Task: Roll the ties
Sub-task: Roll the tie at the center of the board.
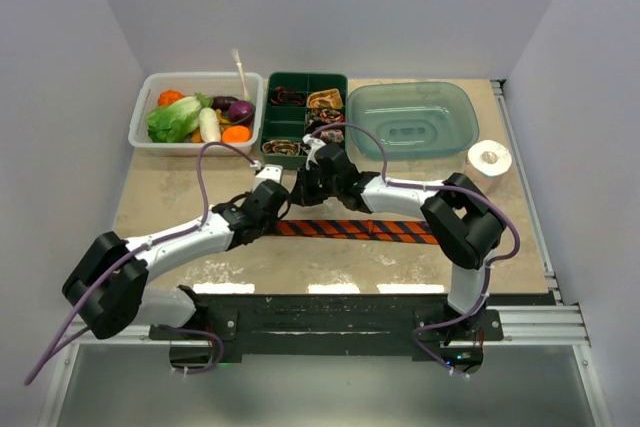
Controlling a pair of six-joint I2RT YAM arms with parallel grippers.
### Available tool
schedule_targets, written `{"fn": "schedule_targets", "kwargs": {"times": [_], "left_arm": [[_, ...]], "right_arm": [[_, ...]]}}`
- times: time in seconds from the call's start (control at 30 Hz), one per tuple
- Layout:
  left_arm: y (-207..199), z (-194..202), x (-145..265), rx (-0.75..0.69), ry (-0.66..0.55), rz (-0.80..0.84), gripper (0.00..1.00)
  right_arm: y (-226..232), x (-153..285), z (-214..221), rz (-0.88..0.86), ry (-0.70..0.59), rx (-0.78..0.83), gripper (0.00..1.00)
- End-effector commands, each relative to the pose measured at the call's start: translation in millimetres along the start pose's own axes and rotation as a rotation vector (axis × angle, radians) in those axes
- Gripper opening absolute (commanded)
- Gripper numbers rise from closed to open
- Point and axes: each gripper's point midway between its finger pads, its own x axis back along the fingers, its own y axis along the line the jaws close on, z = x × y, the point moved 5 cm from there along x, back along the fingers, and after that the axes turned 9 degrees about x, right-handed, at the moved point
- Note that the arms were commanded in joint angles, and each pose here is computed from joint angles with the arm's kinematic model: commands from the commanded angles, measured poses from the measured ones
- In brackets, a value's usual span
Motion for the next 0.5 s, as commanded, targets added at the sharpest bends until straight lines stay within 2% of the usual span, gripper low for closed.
{"fn": "schedule_targets", "kwargs": {"times": [0.0,0.4,0.47], "left_arm": [[-10,0,-1,-0.024,0.002,-0.027,0.00],[-33,18,-8,-0.118,0.036,-0.046,0.00],[-35,20,-9,-0.128,0.040,-0.046,0.09]], "right_arm": [[-11,12,-2,0.049,-0.007,0.017,0.00],[-17,13,5,0.071,0.011,0.017,0.00],[-17,13,6,0.070,0.013,0.016,0.00]]}}
